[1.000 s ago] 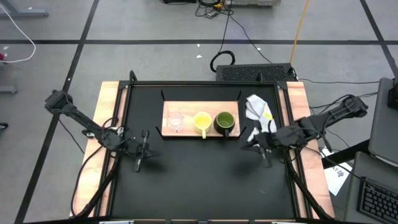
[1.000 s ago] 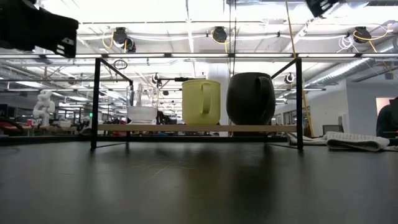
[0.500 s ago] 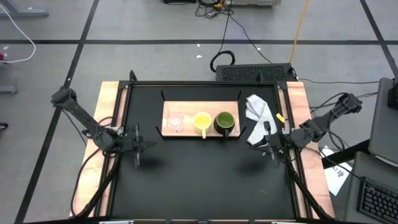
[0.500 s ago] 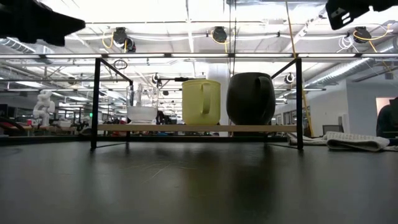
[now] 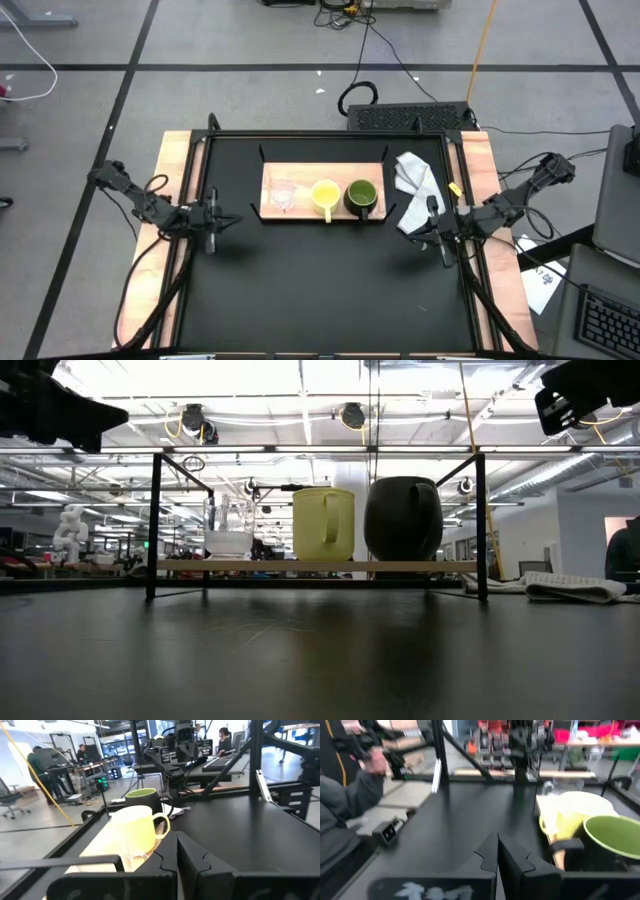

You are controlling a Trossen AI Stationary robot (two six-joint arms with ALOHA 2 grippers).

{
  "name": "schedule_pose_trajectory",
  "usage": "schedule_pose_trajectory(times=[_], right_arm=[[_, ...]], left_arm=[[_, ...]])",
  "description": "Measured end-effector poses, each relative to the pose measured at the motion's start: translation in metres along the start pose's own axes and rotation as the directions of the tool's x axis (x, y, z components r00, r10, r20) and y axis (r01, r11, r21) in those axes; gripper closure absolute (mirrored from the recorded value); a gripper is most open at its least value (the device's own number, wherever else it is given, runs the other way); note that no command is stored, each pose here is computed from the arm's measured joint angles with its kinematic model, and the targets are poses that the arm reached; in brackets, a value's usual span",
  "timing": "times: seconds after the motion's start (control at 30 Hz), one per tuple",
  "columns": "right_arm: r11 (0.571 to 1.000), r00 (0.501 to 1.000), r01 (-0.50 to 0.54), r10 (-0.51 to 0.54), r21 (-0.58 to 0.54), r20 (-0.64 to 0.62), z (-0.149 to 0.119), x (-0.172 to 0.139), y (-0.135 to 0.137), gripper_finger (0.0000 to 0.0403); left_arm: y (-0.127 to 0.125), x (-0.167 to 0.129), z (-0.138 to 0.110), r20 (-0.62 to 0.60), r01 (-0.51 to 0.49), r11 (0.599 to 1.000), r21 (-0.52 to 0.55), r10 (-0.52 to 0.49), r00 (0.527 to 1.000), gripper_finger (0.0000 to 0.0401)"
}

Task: Stack small to large cups/mugs on shelf
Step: Return to Home Position

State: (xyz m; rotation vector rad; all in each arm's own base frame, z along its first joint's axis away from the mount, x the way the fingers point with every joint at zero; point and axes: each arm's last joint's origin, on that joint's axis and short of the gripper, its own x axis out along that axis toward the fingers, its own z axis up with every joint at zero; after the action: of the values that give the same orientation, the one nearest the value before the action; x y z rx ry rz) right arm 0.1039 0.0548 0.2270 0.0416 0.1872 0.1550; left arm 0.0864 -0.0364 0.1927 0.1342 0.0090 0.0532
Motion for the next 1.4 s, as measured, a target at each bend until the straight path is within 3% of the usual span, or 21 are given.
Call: schedule_pose_trajectory(times=[0.23, 0.47, 0.97, 1.4], right_arm=[[1.000, 0.998, -0.007, 0.007, -0.004, 0.060, -0.024, -0.002, -0.004, 0.0403], [1.000, 0.992, 0.012, -0.014, 0.015, 0.125, -0.029, -0.010, -0.009, 0.0403], [0.999, 0.996, 0.040, -0.039, -0.013, 0.084, -0.049, -0.005, -0.012, 0.0403], [0.974, 0.972, 0.215, -0.206, -0.073, 0.113, -0.047, -0.007, -0.028, 0.0403]], left_arm=[[0.002, -0.006, -0.008, -0.005, -0.005, 1.000, -0.013, 0.005, 1.000, 0.0401], [-0.002, -0.003, -0.017, 0.008, 0.003, 1.000, 0.008, -0.003, 1.000, 0.0401], [-0.002, -0.003, -0.017, 0.011, 0.007, 1.000, 0.008, -0.007, 1.000, 0.0401], [-0.003, -0.003, -0.016, 0.023, 0.035, 0.999, 0.010, -0.035, 0.999, 0.0401]])
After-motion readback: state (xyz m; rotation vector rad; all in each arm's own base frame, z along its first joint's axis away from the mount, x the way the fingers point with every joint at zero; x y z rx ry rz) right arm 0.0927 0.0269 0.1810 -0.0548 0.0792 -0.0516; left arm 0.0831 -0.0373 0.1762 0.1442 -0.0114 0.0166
